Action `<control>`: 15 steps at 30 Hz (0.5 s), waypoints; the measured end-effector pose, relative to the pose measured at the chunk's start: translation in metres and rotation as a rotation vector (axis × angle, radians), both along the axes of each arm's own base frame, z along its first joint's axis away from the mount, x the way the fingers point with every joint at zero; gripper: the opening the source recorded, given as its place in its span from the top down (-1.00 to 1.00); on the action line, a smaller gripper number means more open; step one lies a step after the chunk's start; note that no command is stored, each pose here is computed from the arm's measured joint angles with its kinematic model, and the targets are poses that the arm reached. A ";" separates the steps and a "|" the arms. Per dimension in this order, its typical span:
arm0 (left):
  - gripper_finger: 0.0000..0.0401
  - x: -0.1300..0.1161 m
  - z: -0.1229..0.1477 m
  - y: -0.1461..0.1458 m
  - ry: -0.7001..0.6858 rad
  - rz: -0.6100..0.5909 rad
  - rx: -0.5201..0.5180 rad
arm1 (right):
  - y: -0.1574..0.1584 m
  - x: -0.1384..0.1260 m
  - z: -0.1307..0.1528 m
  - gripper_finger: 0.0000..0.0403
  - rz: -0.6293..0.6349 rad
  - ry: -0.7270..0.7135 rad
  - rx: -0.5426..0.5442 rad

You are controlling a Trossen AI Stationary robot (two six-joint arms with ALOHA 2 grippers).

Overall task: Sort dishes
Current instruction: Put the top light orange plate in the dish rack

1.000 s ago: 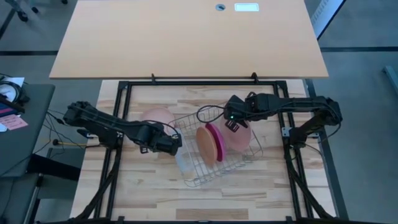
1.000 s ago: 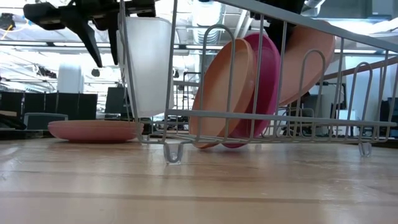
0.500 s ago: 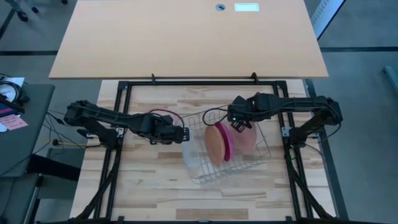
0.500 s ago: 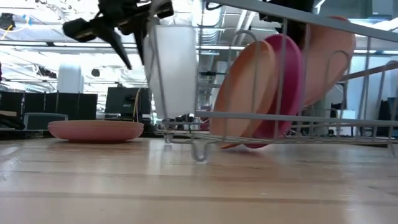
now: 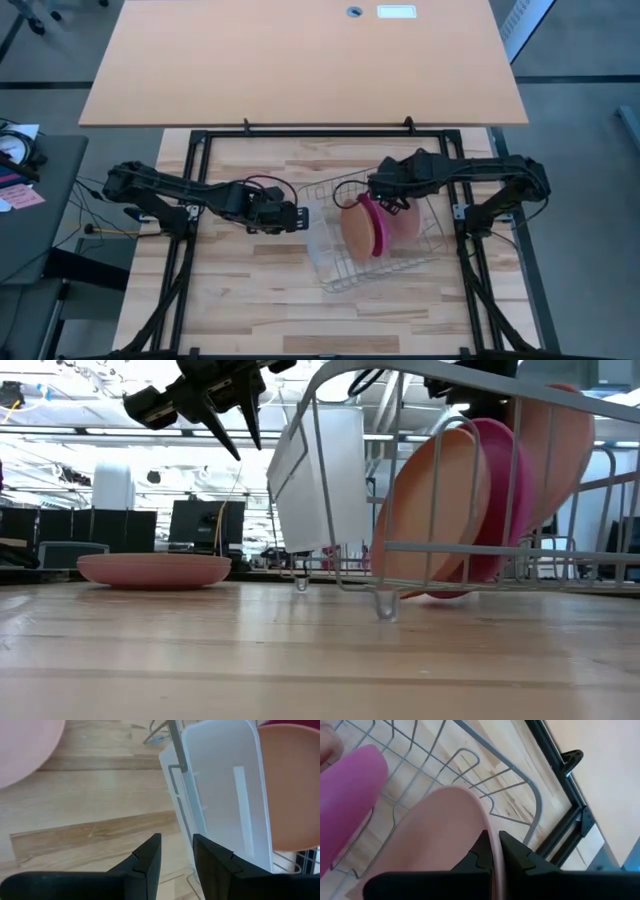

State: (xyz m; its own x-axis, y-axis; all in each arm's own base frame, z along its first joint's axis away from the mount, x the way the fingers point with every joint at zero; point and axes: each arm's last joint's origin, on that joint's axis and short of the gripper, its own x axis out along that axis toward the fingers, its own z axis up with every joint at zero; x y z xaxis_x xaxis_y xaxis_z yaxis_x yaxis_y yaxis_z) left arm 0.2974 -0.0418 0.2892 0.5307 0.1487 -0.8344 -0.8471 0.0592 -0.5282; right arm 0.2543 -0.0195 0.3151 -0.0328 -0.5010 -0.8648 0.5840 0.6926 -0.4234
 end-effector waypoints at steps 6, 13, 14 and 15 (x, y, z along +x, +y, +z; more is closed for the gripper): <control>0.47 0.000 0.000 0.000 0.002 -0.011 0.004 | 0.000 -0.004 0.000 0.91 0.020 0.054 -0.010; 0.47 0.000 0.000 0.000 0.005 -0.041 0.022 | -0.001 -0.005 0.001 0.91 0.074 0.098 -0.031; 0.47 0.000 0.000 0.000 0.005 -0.041 0.022 | -0.001 -0.005 0.001 0.91 0.071 0.095 -0.032; 0.47 0.000 0.000 0.000 0.005 -0.041 0.023 | -0.001 -0.005 0.001 0.91 0.063 0.090 -0.032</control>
State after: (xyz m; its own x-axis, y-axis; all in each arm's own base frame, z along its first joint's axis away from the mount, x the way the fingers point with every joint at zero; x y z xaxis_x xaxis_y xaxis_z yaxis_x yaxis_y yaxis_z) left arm 0.2976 -0.0419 0.2893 0.5323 0.1454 -0.8340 -0.8465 0.1062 -0.5218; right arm 0.2496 -0.0203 0.3156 -0.0769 -0.5319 -0.8433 0.4987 0.7119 -0.4945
